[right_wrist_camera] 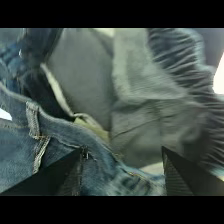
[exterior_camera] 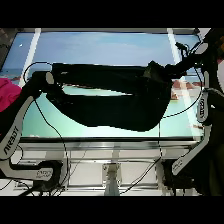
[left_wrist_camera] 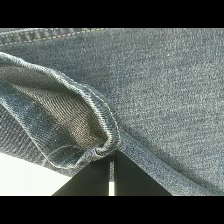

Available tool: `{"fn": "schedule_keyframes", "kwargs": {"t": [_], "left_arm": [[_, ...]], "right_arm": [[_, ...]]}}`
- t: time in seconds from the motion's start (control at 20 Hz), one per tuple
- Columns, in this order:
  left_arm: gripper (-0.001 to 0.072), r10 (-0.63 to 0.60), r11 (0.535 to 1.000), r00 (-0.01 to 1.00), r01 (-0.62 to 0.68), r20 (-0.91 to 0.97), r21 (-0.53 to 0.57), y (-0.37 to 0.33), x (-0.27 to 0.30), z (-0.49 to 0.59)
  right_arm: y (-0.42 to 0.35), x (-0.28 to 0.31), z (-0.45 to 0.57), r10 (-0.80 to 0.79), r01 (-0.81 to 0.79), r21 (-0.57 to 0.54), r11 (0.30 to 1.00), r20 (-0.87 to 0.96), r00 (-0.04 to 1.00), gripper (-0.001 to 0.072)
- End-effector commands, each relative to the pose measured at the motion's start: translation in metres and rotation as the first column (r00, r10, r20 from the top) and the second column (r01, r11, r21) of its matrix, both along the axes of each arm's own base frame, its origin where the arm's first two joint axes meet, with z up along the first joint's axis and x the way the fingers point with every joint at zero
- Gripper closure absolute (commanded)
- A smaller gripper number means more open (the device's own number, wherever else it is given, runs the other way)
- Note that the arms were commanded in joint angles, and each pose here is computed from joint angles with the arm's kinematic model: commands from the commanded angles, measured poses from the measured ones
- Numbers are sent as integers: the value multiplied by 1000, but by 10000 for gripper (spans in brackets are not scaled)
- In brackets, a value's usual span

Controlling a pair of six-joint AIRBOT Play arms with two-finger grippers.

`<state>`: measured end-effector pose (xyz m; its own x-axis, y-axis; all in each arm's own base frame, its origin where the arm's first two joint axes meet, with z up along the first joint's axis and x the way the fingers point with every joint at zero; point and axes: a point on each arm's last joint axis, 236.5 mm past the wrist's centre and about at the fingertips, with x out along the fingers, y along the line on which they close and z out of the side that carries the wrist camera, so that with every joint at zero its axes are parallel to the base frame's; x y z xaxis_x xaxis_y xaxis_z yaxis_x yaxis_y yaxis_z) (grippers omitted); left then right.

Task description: Fold the clothes and pants, and hang the long-sleeved shirts on hangers.

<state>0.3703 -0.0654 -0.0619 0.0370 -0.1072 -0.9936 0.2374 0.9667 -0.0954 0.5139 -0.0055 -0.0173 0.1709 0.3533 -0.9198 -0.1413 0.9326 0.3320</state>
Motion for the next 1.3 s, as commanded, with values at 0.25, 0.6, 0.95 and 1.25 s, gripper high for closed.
{"fn": "schedule_keyframes", "kwargs": {"t": [0.25,0.6,0.95,1.25], "left_arm": [[695,1,999,1000,-1,-13,-32,-8,-3,1],[695,0,1000,1000,-1,-12,-31,-7,-3,1],[695,-2,1000,1000,2,-10,-17,-4,-2,1],[696,9,1000,1000,-10,-11,-17,-4,-2,1]], "right_arm": [[53,-33,-34,178,-168,89,982,-122,976,206],[36,-59,-22,160,-150,62,987,-224,961,673],[-81,-107,46,-236,224,-72,972,-302,924,672],[-169,-139,51,-567,548,-157,821,-324,757,671]]}}
